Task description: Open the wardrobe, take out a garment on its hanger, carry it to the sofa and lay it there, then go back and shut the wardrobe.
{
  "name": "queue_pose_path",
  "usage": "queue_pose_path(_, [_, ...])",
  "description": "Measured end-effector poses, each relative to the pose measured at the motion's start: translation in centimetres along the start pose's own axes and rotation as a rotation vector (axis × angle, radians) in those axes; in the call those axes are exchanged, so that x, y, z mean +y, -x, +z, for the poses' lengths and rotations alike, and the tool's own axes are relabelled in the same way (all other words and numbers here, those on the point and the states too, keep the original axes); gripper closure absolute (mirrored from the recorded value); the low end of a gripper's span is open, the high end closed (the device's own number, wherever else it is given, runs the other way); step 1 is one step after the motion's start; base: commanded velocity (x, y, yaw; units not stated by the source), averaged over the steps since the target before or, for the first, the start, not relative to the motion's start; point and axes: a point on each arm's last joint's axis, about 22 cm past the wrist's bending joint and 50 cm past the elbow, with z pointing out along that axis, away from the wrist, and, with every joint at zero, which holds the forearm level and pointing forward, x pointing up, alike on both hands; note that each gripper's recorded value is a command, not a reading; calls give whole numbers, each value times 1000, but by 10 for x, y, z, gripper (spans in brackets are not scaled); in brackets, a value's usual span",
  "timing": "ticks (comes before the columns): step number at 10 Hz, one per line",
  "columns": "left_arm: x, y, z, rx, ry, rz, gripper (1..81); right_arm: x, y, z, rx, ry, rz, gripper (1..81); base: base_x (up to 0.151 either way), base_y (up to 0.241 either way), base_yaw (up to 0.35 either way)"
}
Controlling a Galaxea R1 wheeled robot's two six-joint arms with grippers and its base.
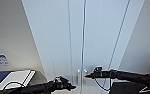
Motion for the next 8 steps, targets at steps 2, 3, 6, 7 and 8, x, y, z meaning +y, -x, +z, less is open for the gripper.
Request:
queue_pose_path(2, [-6,1,0,-2,-11,-1,10,10,-5,10,5,25,6,10,0,0,0])
queue_pose_path(3, [-5,0,2,-2,-11,-1,10,9,-7,15,3,26,7,10,0,0,0])
queue_pose_path(6, [-7,-2,11,-3,-19,0,10,-1,-12,20,-6,12,0,10,0,0,0])
queue_pose_path(7, [-4,-3,17,-4,-16,2,10,-8,-14,23,-6,1,-7,10,0,0,0])
queue_pose_path(8, [2,-4,23,-3,-9,4,10,-16,-16,28,-7,-11,-13,10,0,0,0])
